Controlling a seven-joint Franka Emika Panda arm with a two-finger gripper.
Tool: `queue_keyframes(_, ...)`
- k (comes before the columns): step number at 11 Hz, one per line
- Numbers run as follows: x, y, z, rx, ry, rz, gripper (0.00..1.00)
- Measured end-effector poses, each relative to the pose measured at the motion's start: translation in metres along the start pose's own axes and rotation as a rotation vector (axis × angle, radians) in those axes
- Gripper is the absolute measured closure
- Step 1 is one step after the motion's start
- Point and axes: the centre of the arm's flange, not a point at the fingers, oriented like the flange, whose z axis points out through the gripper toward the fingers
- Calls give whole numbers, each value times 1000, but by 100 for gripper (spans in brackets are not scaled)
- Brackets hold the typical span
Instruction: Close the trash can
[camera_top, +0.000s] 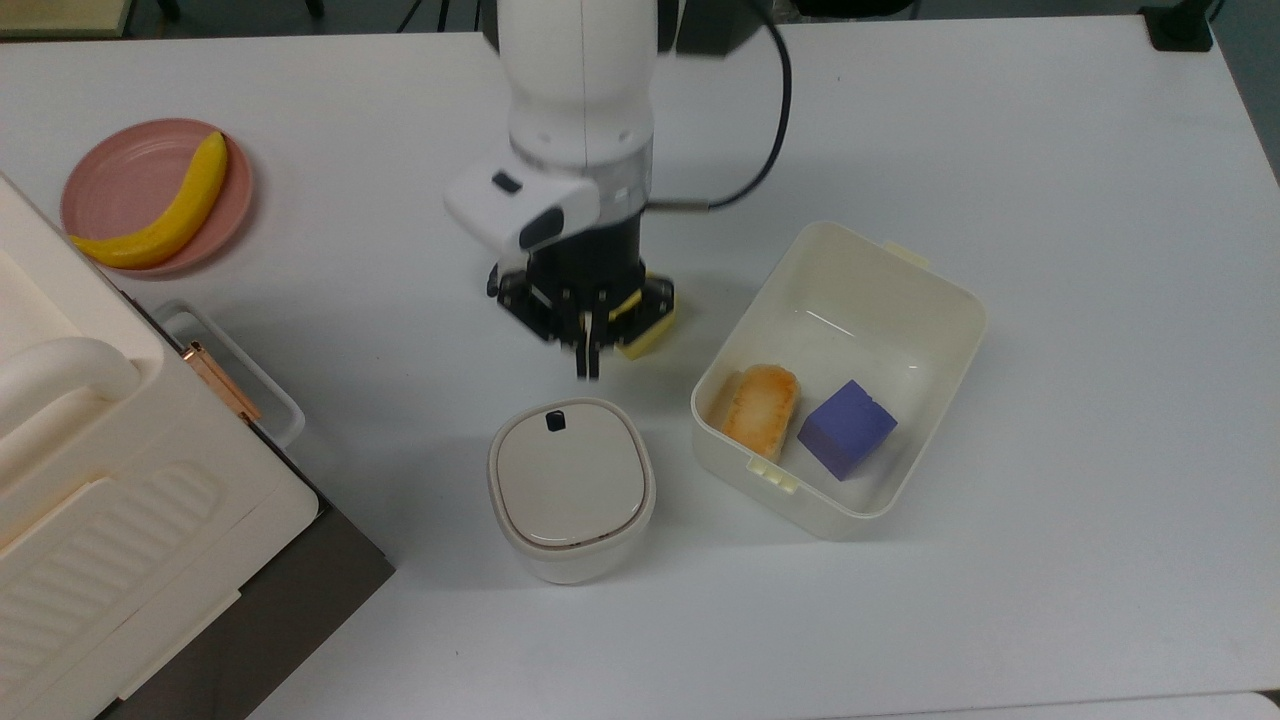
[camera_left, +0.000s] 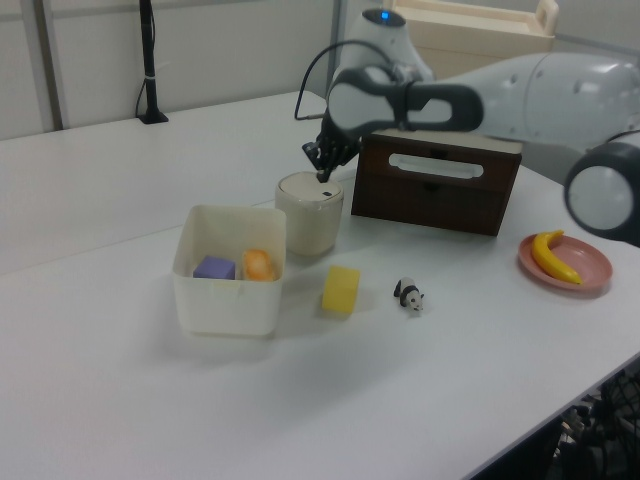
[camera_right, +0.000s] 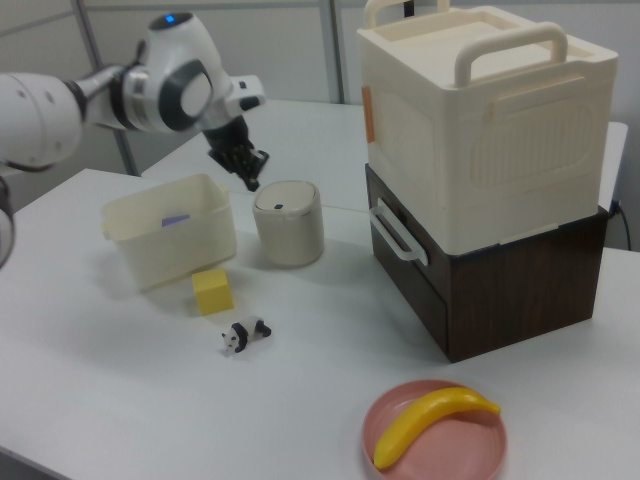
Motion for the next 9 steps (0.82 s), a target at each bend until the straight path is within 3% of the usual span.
queue_keyframes(2, -32, 1, -39, -13, -131, -4, 71)
queue_keyframes(6, -86, 12, -90, -28, -321, -56, 9)
queue_keyframes(7, -89, 16, -92, -28, -331, -64, 0)
queue_keyframes(9, -89, 27, -92, -31, -332, -61, 0)
